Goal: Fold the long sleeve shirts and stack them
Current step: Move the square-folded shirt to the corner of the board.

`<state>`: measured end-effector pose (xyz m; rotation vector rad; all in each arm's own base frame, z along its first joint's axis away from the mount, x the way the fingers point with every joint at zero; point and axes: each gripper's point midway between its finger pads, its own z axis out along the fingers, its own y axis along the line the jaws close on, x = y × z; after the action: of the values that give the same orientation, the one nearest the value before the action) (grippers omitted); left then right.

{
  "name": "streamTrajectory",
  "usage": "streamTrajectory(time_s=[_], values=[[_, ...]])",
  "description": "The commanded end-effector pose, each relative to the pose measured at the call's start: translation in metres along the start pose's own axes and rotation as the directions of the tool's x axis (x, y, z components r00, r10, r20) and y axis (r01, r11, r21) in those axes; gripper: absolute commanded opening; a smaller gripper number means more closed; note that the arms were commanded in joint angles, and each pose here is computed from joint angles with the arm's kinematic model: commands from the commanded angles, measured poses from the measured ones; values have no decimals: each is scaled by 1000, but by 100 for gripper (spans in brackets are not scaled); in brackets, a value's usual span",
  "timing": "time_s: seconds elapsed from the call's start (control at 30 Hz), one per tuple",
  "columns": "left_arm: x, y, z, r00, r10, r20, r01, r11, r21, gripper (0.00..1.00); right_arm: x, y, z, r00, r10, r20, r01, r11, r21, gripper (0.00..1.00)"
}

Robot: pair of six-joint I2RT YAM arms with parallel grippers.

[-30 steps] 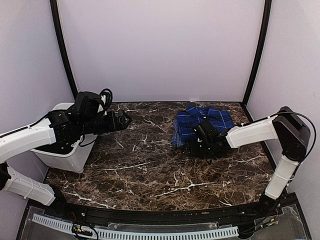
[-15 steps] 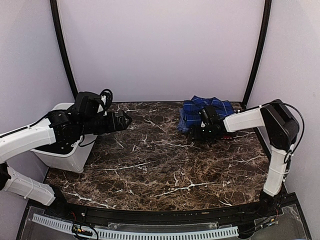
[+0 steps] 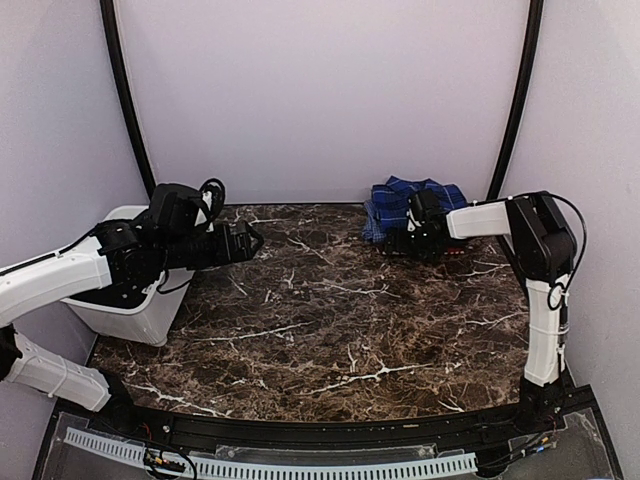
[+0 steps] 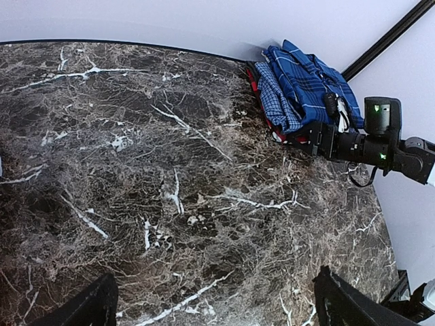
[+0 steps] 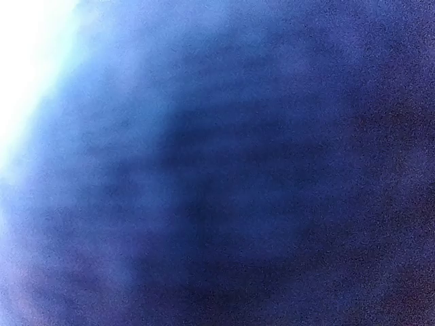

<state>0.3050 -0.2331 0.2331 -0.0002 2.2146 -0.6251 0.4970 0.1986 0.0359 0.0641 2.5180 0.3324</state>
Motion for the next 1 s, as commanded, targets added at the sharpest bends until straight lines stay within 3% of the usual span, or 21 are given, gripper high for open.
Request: streamTrajectory(time_s=[0.0, 0.33, 0.63, 0.97], values=[[0, 1, -4, 1000, -13, -8, 13, 1000, 1, 99, 12, -14, 21, 997, -5, -79, 4, 1000, -8, 99], [2, -2, 1, 1000, -25, -18, 26, 1000, 16, 99, -4, -6, 27, 998, 0, -67, -1, 1000, -21, 99], [0, -9, 8, 1000, -13, -24, 13, 999, 36, 99, -20, -1, -20, 1000, 19, 11, -19, 999, -39, 99], [-5, -11, 6, 1000, 2, -13, -1, 999, 43, 99, -2, 14, -69, 999, 7, 38, -4, 996, -89, 99]])
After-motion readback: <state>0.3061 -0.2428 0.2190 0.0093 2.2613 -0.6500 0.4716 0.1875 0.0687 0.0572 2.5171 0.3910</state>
